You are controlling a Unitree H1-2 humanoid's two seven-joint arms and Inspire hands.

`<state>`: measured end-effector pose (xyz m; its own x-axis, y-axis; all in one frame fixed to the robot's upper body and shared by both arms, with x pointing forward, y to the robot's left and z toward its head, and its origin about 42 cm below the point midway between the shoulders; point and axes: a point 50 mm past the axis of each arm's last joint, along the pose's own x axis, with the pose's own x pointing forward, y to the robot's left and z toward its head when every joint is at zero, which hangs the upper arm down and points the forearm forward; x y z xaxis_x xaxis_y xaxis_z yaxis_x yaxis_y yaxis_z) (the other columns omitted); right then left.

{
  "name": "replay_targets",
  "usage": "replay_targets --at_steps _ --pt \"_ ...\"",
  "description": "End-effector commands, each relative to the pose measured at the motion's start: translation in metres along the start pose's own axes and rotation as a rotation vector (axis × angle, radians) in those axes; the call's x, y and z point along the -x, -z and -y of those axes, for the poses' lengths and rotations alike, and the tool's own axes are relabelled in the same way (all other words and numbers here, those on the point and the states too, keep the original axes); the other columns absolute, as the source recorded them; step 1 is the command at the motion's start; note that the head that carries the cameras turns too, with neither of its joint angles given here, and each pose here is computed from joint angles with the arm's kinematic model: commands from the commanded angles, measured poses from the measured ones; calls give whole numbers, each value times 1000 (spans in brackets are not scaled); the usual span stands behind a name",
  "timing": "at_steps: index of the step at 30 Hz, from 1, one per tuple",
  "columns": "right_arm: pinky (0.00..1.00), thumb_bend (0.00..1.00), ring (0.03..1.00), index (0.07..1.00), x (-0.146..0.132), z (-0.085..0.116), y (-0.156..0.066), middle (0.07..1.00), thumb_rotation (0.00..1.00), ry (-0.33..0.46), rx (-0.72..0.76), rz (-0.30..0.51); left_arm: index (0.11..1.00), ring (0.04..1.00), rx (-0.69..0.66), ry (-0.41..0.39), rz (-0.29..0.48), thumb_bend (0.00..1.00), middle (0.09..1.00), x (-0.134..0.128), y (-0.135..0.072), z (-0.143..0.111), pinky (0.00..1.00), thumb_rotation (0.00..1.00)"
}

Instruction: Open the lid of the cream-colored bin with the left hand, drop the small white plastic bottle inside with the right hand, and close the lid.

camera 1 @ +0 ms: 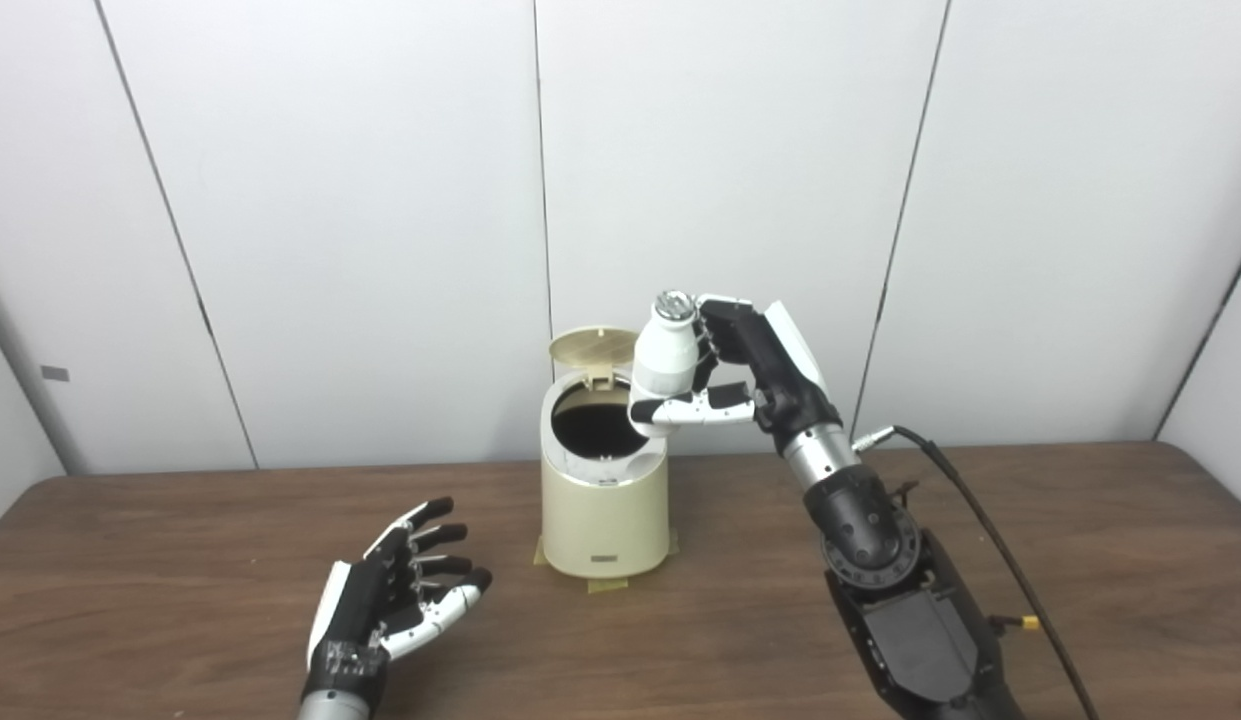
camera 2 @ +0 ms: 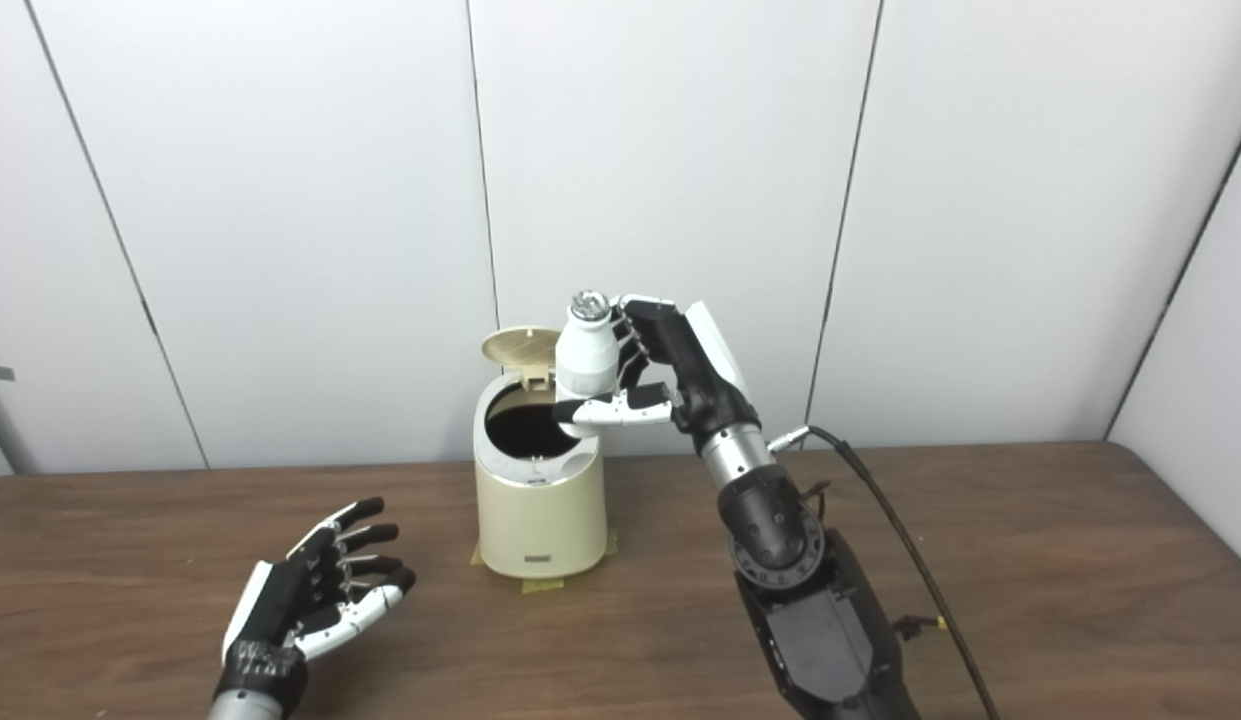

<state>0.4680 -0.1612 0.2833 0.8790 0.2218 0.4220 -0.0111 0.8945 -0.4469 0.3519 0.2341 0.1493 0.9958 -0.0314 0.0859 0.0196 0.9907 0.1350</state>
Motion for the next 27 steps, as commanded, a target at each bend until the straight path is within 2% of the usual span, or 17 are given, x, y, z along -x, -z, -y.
replay_targets --at_steps 1,15,20,27 --pt "290 513 365 530 -24 9 -30 469 0 27 -1 84 859 662 -2 -4 94 586 768 -12 -24 3 540 85" --pt "300 514 383 532 -51 -7 -28 480 0 -18 23 80 862 666 6 -7 109 569 776 -12 -27 9 536 41" --pt "329 512 378 545 -57 -12 -27 476 0 -27 46 71 865 663 4 -6 118 571 780 -12 -29 10 533 59" --pt "300 510 378 551 -63 -17 -23 474 0 -44 53 82 866 665 4 -4 122 575 784 -13 -30 12 530 53"
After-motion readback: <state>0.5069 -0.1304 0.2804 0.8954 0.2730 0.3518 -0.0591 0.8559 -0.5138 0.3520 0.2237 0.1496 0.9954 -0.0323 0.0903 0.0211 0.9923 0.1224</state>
